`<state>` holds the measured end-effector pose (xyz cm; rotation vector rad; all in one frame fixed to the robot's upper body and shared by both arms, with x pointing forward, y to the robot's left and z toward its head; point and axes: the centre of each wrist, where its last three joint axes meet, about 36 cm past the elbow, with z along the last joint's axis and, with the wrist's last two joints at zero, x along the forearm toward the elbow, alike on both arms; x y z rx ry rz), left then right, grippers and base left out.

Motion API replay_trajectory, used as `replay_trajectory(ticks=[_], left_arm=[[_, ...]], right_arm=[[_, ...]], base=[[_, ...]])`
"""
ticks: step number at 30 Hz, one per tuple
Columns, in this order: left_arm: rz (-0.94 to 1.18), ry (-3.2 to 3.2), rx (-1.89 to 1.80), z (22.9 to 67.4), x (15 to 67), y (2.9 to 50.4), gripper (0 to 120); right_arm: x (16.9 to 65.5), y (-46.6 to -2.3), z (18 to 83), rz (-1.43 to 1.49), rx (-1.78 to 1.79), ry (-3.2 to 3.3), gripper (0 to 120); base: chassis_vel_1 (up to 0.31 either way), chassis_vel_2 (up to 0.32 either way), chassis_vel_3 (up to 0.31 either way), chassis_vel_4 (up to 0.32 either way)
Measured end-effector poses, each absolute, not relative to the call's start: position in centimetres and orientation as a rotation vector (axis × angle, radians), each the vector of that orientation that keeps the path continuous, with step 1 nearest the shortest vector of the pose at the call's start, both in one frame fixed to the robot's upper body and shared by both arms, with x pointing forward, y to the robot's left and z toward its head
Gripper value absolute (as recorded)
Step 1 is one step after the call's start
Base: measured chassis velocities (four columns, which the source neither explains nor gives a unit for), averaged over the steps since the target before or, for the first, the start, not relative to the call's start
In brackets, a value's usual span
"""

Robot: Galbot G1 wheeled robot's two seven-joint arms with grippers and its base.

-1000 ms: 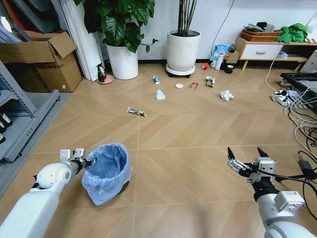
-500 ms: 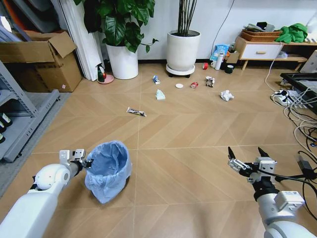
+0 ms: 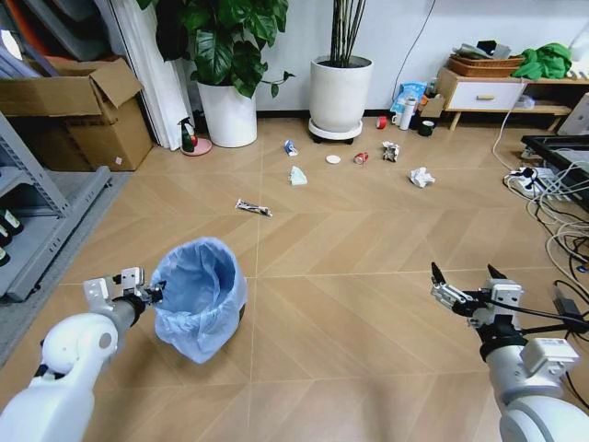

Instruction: Pick up the trash bin and place the garbage on the floor into it.

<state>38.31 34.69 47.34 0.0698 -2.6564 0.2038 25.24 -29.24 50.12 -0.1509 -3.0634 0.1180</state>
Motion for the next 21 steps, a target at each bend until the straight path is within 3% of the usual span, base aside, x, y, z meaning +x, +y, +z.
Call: replay_trajectory(ticks=[8,21], left_arm=[[0.143,-2.731,0.148,48.0,34.2,31.3,0],[0.06,-2.765,0.131,48.4,32.8,30.2,0]], right_arm=[[25.4,-29.4,50.6,0.162,-0.153,-3.051,100],[25.2,-29.0,50.2,0.147,-0.158,-3.048,100]], base=[[0.0,0.0,0.0,0.0],[-0.003,0.003,0.006,-0.003]])
